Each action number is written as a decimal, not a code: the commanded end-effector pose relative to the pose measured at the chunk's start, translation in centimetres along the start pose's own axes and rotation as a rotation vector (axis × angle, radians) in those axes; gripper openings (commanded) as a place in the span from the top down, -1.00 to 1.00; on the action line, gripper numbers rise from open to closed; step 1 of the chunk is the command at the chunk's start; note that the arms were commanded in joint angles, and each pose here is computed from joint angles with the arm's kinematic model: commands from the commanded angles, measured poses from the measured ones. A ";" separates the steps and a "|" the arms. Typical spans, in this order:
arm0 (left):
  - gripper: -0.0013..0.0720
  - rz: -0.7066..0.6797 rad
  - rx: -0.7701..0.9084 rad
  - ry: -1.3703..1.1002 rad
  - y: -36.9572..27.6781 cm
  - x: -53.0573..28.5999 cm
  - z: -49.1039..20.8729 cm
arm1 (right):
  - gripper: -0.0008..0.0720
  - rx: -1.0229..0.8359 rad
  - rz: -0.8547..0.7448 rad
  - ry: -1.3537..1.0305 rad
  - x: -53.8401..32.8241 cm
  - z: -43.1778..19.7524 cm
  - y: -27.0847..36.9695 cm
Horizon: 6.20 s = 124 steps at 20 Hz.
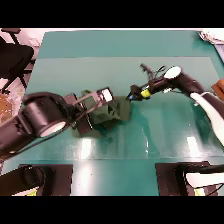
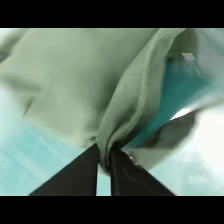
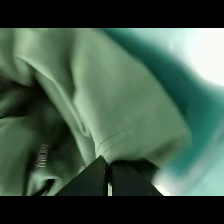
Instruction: Fold the shirts.
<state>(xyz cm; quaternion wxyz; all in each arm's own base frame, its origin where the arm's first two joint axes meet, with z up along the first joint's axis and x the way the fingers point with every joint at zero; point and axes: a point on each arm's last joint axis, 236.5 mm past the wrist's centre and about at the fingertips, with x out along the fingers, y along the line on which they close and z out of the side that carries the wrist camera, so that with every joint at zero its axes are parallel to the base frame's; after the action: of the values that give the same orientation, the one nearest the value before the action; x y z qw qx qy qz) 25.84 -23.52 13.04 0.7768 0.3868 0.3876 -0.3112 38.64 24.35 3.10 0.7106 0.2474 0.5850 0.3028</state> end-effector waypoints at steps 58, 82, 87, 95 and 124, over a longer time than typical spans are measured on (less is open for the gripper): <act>0.88 0.201 -0.134 -0.167 19.2 12.2 1.3 | 0.91 0.010 -0.292 -0.655 -19.6 -0.1 -11.8; -0.73 0.074 -0.959 -0.142 25.5 5.4 -9.8 | -0.52 -0.015 -0.475 -0.647 -26.1 3.4 -17.0; -0.94 -0.227 -0.975 -0.231 18.9 -0.3 -8.2 | -0.52 -0.007 -0.579 -0.794 -32.9 1.9 -16.7; -0.94 -0.522 -1.339 -0.090 6.9 7.2 -13.1 | -0.52 -0.021 -0.546 -0.769 -31.4 2.3 -15.8; 0.88 -0.421 -1.377 -0.001 1.2 16.2 -13.9 | -0.52 -0.064 -0.482 -0.686 -27.2 3.2 -13.9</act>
<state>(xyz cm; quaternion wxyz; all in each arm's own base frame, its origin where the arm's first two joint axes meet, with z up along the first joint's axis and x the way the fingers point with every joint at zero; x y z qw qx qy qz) 29.67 -14.18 -5.92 0.7618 -0.2820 0.5675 -0.1346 40.41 -4.98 12.68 0.9251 0.1682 0.3376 0.0436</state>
